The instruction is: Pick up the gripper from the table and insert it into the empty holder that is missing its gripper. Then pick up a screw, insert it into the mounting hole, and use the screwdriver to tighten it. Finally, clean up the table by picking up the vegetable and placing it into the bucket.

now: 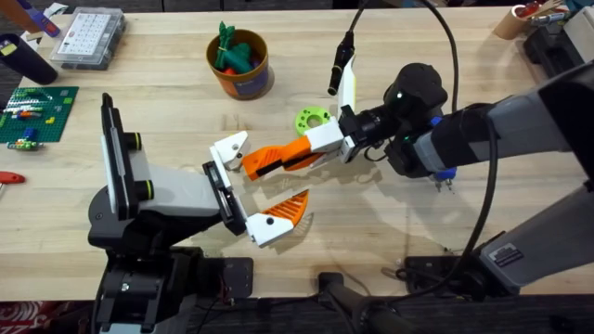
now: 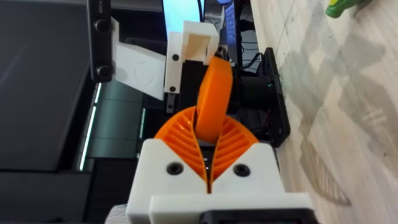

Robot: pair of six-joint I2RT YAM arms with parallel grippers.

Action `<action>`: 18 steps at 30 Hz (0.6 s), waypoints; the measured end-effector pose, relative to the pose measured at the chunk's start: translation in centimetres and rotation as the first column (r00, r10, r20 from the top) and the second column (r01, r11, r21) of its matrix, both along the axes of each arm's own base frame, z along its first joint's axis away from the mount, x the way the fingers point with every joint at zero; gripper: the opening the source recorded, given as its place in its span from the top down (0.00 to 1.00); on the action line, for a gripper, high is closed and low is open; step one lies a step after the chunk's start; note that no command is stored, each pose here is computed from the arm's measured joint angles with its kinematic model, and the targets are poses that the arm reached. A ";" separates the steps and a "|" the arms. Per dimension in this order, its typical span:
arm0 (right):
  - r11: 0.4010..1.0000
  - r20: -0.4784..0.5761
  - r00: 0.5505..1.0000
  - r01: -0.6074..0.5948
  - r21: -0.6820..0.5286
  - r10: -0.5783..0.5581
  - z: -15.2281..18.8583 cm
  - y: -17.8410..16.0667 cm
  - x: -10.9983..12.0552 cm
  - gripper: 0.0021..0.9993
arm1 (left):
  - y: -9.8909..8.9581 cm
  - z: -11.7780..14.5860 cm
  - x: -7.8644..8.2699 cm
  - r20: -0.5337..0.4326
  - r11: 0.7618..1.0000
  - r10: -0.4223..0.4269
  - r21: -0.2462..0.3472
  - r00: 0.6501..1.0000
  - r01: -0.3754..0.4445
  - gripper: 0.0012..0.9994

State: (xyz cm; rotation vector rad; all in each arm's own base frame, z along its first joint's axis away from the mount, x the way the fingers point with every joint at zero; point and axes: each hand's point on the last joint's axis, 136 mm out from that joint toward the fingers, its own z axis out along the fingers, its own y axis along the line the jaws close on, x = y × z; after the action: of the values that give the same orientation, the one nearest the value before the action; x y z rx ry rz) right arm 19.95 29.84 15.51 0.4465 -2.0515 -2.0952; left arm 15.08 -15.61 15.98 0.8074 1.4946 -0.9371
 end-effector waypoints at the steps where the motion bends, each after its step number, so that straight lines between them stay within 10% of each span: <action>1: 1.000 -0.008 1.000 0.000 -0.004 0.000 -0.1 0.0 0.0 0.99 | 0.0 0.0 0.0 -0.001 1.000 0.000 0.000 1.000 0.000 0.02; 18: 1.000 0.001 1.000 -0.023 -0.005 0.023 -0.3 -1.4 0.3 0.99 | 0.0 0.0 0.0 -0.005 1.000 -0.002 0.000 1.000 0.002 0.02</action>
State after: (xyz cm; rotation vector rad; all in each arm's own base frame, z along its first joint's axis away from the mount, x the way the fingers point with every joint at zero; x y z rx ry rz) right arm 20.20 28.46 15.17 0.4686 -2.0413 -2.0767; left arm 15.04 -15.63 15.98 0.8075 1.4981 -0.9414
